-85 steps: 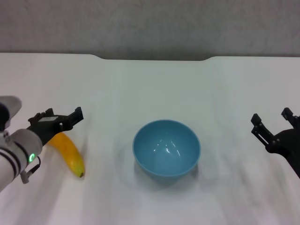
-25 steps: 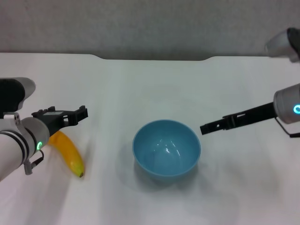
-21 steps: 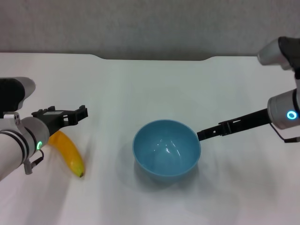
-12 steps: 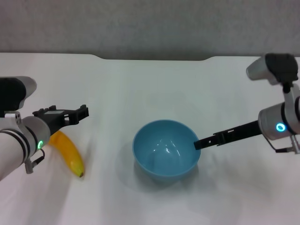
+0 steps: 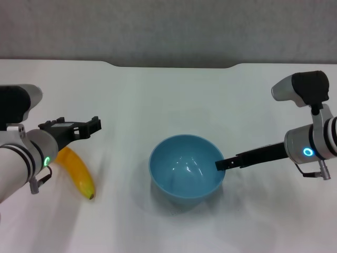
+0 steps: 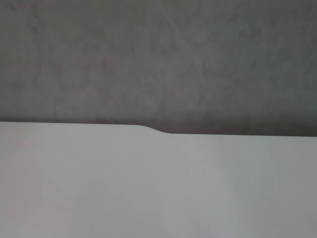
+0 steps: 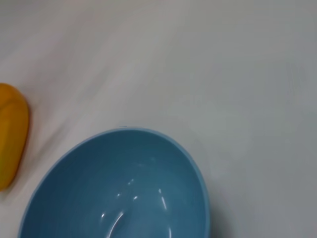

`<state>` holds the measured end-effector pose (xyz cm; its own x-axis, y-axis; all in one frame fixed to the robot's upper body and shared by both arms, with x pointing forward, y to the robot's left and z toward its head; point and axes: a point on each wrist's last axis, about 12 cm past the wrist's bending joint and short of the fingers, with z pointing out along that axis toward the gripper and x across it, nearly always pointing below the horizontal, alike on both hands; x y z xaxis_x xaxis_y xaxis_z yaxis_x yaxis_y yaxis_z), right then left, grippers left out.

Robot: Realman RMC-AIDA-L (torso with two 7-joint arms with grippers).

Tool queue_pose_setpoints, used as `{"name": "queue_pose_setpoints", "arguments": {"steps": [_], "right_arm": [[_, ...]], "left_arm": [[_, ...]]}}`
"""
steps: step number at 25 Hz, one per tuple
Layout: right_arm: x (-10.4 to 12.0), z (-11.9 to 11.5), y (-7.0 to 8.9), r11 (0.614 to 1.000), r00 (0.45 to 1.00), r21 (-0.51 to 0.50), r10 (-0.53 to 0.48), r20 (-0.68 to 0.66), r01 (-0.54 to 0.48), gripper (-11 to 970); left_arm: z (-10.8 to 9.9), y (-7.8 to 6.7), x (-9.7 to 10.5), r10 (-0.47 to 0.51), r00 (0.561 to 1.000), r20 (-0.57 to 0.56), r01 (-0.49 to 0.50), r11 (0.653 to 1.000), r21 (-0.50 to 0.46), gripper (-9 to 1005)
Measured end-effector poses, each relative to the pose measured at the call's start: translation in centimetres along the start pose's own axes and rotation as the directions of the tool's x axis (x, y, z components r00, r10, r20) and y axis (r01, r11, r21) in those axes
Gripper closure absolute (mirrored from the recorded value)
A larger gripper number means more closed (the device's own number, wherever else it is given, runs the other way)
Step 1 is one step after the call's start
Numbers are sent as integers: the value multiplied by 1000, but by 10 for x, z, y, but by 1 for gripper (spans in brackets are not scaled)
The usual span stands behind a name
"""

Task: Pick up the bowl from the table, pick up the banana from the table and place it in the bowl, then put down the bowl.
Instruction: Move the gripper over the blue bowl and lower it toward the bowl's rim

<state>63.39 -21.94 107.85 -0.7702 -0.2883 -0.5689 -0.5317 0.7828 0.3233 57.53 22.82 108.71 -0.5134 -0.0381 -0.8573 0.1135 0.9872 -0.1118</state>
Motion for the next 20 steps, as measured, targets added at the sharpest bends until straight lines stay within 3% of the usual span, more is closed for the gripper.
{"name": "queue_pose_setpoints", "arguments": {"steps": [10, 15, 20], "right_arm": [[-4, 7, 5, 1000, 999, -17, -6, 38, 6, 87], [-6, 12, 9, 1000, 1000, -15, -20, 23, 20, 179], [-5, 16, 12, 999, 999, -10, -31, 10, 31, 176]], "left_arm": [[1, -1, -2, 2, 1000, 3, -2, 1000, 4, 103], [1, -2, -2, 3, 1000, 3, -3, 1000, 6, 103], [1, -3, -2, 2, 1000, 3, -2, 1000, 7, 103]]}}
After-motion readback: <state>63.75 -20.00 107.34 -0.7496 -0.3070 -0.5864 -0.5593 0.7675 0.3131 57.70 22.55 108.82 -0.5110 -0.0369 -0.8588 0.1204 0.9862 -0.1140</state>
